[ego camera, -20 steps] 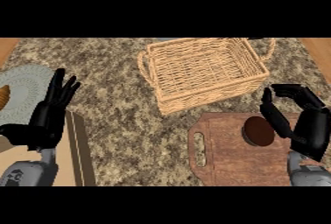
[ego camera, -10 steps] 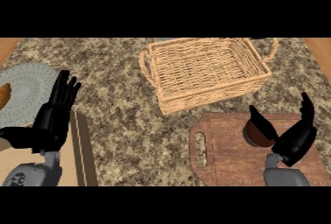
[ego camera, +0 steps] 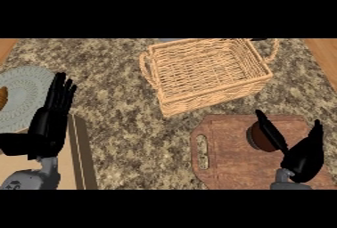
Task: Pick the cupcake from the cutting board and place it in the basket
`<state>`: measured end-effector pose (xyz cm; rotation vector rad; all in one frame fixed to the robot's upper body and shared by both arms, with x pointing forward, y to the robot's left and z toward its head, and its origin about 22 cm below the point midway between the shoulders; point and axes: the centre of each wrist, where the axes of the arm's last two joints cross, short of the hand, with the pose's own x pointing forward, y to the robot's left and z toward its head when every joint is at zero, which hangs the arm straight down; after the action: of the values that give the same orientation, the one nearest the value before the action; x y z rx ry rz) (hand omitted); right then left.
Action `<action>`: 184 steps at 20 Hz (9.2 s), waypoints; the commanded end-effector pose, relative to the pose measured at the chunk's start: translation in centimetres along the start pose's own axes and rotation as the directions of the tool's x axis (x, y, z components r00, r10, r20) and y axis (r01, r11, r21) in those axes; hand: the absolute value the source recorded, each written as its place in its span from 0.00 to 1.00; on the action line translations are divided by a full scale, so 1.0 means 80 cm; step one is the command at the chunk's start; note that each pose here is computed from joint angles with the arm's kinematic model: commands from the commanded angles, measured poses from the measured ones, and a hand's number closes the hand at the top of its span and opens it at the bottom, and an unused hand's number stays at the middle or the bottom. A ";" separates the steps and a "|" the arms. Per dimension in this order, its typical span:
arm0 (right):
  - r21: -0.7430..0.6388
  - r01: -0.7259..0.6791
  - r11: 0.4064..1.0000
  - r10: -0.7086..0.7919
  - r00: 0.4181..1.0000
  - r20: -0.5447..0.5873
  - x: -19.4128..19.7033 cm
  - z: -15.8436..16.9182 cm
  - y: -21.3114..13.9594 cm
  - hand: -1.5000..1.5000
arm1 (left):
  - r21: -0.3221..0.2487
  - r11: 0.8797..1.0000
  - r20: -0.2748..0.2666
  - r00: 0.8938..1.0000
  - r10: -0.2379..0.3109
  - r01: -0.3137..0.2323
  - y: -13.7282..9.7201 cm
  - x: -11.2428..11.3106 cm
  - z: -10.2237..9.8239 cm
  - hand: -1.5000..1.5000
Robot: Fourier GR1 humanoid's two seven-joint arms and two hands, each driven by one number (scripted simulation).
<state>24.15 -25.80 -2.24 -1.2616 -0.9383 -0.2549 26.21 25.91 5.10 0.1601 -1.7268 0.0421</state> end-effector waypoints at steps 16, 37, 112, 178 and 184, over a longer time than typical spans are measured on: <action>0.145 -0.405 0.903 0.428 0.877 -0.216 0.174 0.045 -0.049 0.00 | -0.024 0.999 -0.060 0.998 0.035 -0.036 -0.025 -0.016 0.016 0.50; 0.130 -0.408 0.904 0.428 0.878 -0.216 0.187 0.042 -0.083 0.00 | -0.048 0.997 -0.059 0.997 0.052 -0.055 -0.039 -0.012 0.028 0.50; 0.249 -0.755 0.607 -0.055 0.272 0.961 0.111 0.304 0.042 1.00 | -0.098 0.993 -0.050 0.997 0.062 -0.066 -0.043 -0.014 0.007 0.50; 0.431 -0.389 0.814 -0.165 0.557 0.814 0.227 0.053 0.015 1.00 | -0.036 0.998 -0.048 0.997 0.054 -0.056 -0.035 -0.008 0.027 0.50; 0.431 -0.331 0.839 -0.130 0.648 0.751 0.220 0.038 0.022 1.00 | -0.031 0.999 -0.045 0.998 0.037 -0.038 -0.020 -0.018 0.029 0.50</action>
<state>34.10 -16.53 10.26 -0.8341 -1.5465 0.7478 23.99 23.95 3.63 0.1033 -1.6791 0.0344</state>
